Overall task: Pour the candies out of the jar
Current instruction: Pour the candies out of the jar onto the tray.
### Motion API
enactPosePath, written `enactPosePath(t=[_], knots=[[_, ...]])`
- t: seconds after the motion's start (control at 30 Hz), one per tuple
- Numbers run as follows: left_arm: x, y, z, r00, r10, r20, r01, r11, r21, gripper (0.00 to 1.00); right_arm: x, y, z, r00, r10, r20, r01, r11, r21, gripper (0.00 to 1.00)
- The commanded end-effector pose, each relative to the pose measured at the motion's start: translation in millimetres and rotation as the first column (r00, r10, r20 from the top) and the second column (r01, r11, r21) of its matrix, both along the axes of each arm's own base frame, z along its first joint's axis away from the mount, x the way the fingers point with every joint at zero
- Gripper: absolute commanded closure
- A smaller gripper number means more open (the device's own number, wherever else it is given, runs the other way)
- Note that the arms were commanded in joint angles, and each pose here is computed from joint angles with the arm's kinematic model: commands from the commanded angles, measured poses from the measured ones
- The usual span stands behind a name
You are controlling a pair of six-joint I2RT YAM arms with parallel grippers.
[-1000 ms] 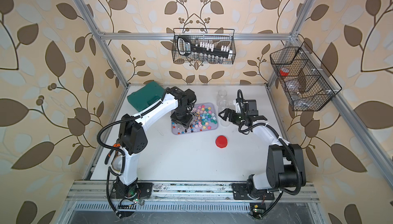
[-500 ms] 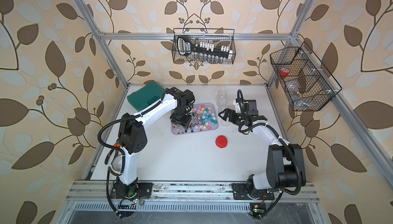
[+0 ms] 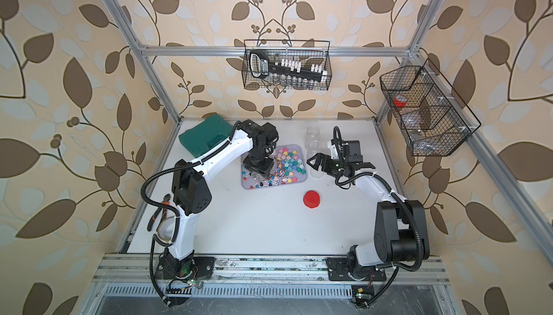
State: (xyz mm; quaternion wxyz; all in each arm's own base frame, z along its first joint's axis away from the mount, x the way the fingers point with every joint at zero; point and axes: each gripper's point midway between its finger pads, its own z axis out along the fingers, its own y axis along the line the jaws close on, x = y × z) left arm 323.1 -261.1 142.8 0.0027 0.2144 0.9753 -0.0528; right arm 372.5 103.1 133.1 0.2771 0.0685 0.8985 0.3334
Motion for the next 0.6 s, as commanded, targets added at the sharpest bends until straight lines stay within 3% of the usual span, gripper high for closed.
enactPosePath(t=[0.0,0.1,0.27,0.43,0.57], knots=[[-15,17,-13,0.999,-0.003,-0.043,0.006,0.999,0.054,0.75,-1,1,-5,1.0,0.014,-0.005,-0.014,1.0,0.001,0.01],[-21,20,-29,0.995,0.013,-0.096,-0.006,0.997,0.074,0.76,-3,2,-7,1.0,0.017,-0.012,-0.017,1.0,0.004,0.01],[0,9,7,1.0,0.006,0.003,-0.007,0.999,0.032,0.75,-3,2,-4,1.0,0.018,-0.005,-0.018,1.0,0.005,0.01],[-15,21,-26,0.997,0.018,-0.07,-0.012,0.996,0.086,0.76,-4,1,-5,1.0,0.017,-0.008,-0.017,1.0,0.0,0.01],[-1,8,4,1.0,0.012,-0.005,-0.012,0.999,0.035,0.76,-4,2,-4,1.0,0.019,-0.007,-0.019,1.0,0.002,0.01]])
